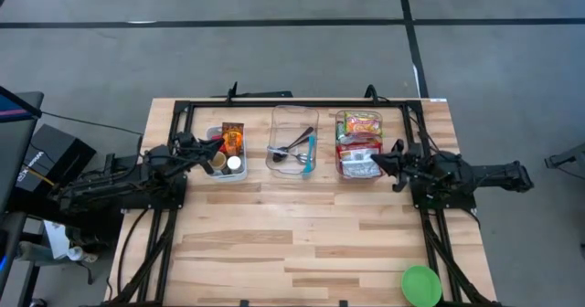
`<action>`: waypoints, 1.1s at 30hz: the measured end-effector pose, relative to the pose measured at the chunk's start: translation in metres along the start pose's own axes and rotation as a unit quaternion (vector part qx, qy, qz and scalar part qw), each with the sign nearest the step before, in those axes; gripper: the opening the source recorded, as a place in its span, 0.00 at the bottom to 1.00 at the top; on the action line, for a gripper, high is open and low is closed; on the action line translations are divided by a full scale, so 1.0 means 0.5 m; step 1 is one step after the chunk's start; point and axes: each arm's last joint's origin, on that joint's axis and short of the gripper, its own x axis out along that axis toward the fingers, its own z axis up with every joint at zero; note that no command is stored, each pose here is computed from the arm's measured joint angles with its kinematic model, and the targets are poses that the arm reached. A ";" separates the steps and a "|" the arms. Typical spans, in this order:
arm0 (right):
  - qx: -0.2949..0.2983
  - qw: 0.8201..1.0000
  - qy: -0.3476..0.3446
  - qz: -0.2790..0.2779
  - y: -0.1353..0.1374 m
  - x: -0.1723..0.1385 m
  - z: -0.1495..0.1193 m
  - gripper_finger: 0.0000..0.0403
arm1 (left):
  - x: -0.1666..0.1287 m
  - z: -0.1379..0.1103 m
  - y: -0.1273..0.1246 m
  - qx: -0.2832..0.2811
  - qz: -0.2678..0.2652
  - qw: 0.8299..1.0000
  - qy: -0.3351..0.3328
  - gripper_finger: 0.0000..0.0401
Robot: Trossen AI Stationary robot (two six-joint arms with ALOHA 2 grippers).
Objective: Pick & Place Food Item
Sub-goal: Return to Home Position
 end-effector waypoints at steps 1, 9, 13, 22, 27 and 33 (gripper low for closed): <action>-0.009 1.000 0.009 -0.004 -0.001 0.000 -0.004 0.00 | 0.000 0.000 0.000 0.000 0.000 1.000 0.000 0.02; -0.029 0.998 0.048 -0.017 -0.007 0.000 -0.019 0.00 | 0.000 0.000 0.000 0.000 0.000 1.000 0.000 0.02; -0.029 0.998 0.051 -0.018 -0.007 0.000 -0.020 0.00 | 0.000 0.000 0.000 0.000 0.000 1.000 0.000 0.02; -0.029 0.998 0.051 -0.018 -0.007 0.000 -0.020 0.00 | 0.000 0.000 0.000 0.000 0.000 1.000 0.000 0.02; -0.029 0.998 0.051 -0.018 -0.008 0.000 -0.020 0.00 | 0.000 0.000 0.000 0.000 -0.001 1.000 0.000 0.02; -0.029 0.998 0.052 -0.019 -0.008 0.000 -0.021 0.00 | 0.000 0.000 0.000 0.000 -0.001 1.000 0.000 0.02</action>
